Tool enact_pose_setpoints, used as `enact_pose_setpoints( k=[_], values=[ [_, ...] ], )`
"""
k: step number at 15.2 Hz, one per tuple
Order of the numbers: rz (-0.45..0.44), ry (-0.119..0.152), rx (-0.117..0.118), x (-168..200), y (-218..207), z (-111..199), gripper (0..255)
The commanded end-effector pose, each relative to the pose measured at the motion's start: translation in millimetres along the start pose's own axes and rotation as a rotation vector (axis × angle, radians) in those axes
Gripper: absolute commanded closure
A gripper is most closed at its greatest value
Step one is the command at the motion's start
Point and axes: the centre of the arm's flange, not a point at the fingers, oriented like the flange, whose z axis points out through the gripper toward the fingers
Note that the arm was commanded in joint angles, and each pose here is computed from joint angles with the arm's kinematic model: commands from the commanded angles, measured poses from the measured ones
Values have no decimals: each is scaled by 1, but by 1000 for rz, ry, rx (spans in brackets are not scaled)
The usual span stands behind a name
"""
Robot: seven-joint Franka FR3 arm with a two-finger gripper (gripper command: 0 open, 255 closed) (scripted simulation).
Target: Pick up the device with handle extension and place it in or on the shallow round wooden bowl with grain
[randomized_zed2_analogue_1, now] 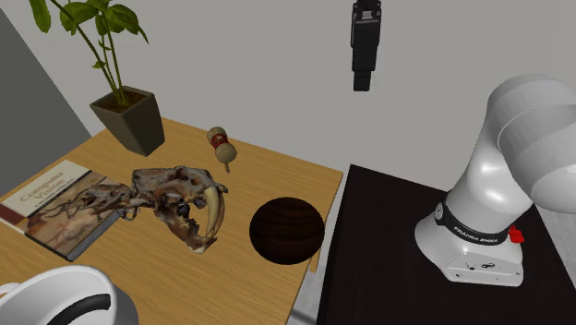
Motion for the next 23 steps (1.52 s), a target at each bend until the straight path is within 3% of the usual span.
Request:
enact_pose_setpoints(
  k=[1, 23],
  values=[
    [0, 0, 0, 0, 0, 0, 0],
    [213, 102, 103, 218, 50, 167, 0]
  ],
)
